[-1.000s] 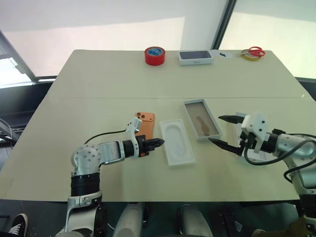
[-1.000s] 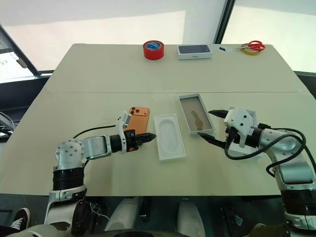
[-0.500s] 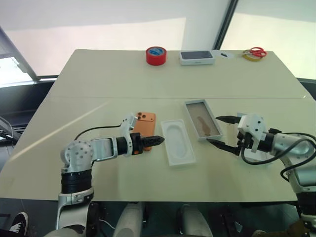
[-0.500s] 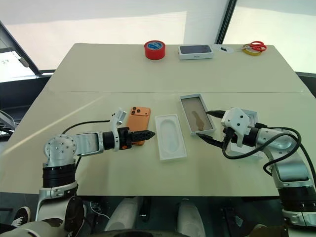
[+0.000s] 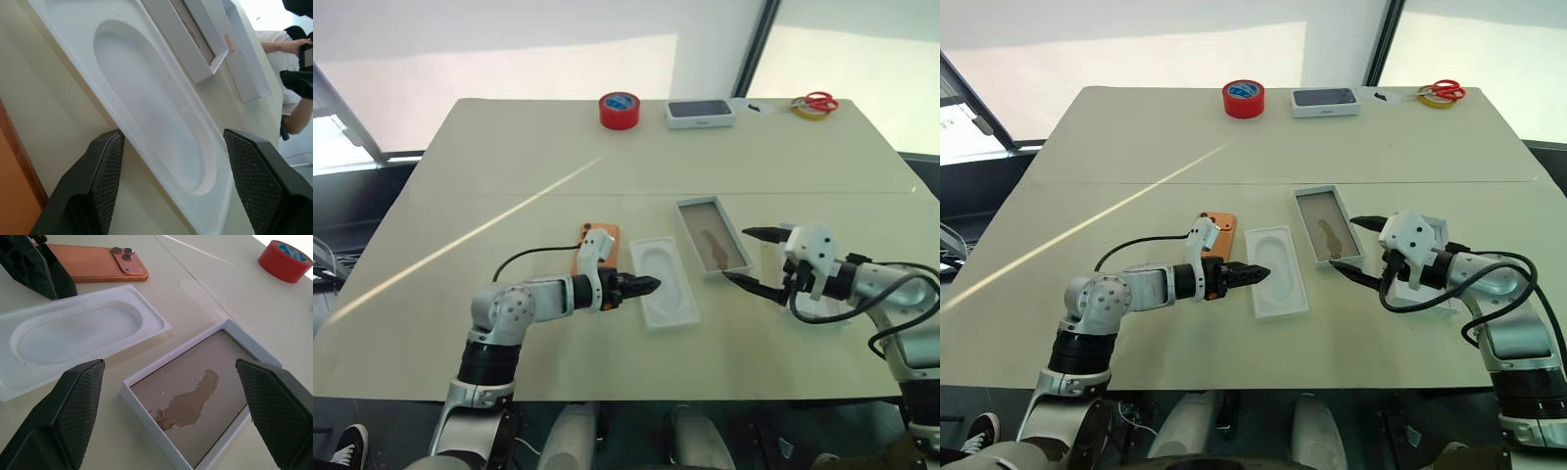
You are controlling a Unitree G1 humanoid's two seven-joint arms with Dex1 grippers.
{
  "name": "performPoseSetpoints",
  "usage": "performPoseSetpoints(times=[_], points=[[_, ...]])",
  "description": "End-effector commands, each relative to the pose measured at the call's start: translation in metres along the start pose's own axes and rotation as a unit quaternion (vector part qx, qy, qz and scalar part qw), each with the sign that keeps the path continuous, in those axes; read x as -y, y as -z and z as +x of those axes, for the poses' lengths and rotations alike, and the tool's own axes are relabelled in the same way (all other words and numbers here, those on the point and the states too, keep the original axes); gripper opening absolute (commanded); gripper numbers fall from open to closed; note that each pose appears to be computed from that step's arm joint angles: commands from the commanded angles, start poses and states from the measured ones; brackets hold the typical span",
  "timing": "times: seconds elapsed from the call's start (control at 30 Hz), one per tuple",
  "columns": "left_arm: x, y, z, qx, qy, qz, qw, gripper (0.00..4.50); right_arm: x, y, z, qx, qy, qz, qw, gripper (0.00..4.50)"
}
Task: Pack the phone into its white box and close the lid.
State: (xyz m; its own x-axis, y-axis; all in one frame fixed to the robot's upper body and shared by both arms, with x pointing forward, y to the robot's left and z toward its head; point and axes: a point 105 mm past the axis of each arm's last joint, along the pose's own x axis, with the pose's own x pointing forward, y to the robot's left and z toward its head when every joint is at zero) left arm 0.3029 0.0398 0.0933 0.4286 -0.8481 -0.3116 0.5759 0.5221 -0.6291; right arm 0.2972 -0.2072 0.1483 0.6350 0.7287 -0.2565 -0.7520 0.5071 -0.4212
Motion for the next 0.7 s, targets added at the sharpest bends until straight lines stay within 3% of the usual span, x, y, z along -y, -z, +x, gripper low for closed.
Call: performPoseSetpoints(times=[0.03,0.13,0.3,0.6,0.7], points=[[-0.014,0.015,0.005,-0.018,-0.016,-0.044,0.999,3.38,0.003,-0.016,-0.002,0.017,0.009,-0.024,1.0,4.5],[-0.016,0.019,0.007,-0.028,-0.02,-0.054,0.998,2.5,0.004,-0.017,-0.001,0.019,0.011,-0.025,0.999,4.5],[-0.017,0.022,0.005,-0.043,-0.025,-0.053,0.997,0.06,0.005,-0.018,-0.001,0.019,0.013,-0.026,0.999,4.5],[-0.019,0.019,0.002,-0.038,-0.024,-0.098,0.994,0.06,0.005,-0.015,0.0,0.016,0.011,-0.028,0.999,4.5],[-0.014,-0.003,0.0,0.011,-0.012,-0.105,0.994,0.06,-0.001,-0.01,0.004,0.008,-0.006,-0.03,1.0,4.5]])
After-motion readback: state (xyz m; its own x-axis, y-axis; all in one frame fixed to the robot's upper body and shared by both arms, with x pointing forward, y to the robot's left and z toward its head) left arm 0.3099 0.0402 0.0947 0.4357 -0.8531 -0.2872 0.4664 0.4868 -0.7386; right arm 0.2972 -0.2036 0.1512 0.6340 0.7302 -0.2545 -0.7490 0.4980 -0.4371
